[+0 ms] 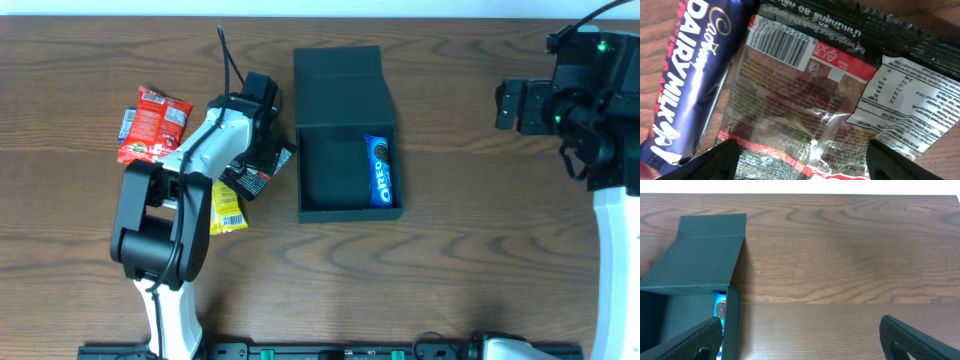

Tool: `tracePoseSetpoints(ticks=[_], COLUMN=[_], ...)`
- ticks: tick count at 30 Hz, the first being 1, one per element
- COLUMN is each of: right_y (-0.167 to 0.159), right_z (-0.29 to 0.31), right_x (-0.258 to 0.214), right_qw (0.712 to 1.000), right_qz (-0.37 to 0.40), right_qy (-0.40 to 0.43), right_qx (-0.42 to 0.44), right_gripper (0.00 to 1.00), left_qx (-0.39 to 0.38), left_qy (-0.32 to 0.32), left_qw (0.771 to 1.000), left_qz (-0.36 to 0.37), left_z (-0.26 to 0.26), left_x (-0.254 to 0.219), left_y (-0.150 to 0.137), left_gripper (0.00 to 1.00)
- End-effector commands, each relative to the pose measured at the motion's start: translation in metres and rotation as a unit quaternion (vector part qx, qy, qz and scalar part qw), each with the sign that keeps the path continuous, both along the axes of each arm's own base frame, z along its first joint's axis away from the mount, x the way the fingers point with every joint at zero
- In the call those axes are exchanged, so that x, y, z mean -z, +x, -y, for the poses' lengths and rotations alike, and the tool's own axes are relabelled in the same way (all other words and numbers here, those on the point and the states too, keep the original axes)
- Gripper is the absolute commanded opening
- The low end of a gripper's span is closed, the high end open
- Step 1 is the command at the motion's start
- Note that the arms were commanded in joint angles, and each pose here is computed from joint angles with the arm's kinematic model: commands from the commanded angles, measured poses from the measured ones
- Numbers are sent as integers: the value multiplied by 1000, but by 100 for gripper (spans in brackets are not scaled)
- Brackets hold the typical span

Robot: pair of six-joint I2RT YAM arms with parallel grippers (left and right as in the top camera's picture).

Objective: Pack container

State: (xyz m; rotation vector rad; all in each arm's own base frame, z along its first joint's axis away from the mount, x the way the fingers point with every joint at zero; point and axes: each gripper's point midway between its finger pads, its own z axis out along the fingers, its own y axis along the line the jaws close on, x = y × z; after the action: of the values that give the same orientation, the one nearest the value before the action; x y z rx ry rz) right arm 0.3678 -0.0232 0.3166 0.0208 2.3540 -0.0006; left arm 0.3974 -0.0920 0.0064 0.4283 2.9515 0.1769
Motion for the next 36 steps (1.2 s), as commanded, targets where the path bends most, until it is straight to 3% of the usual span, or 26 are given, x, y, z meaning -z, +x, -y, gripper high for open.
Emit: tracePoseSetpoints(ticks=[1, 3, 8, 20, 25, 31, 36], right_y=[-1, -1, -1, -1, -1, -1, -1], right_z=[2, 2, 2, 2, 2, 2, 2], right_x=[3, 3, 3, 3, 2, 2, 2], right_qw=[1000, 1000, 1000, 1000, 1000, 1000, 1000], right_qz=[-4, -4, -4, -4, -4, -3, -3], right_qy=[0, 0, 0, 0, 0, 0, 0], right_qx=[-2, -2, -2, -2, -2, -2, -2], right_gripper=[99, 99, 99, 99, 99, 99, 99], left_qx=[-3, -4, -4, -27, -65, -101, -114], left_qy=[6, 2, 1, -10, -17, -46, -73], left_qw=[1000, 1000, 1000, 999, 998, 993, 987], left_qz=[-21, -24, -25, -33, -17, 40, 85], left_z=[-3, -1, -1, 2, 4, 14, 34], left_x=[18, 20, 21, 21, -2, -58, -107], left_y=[-2, -2, -3, -6, 3, 25, 23], left_gripper=[79, 77, 54, 15, 9, 9, 9])
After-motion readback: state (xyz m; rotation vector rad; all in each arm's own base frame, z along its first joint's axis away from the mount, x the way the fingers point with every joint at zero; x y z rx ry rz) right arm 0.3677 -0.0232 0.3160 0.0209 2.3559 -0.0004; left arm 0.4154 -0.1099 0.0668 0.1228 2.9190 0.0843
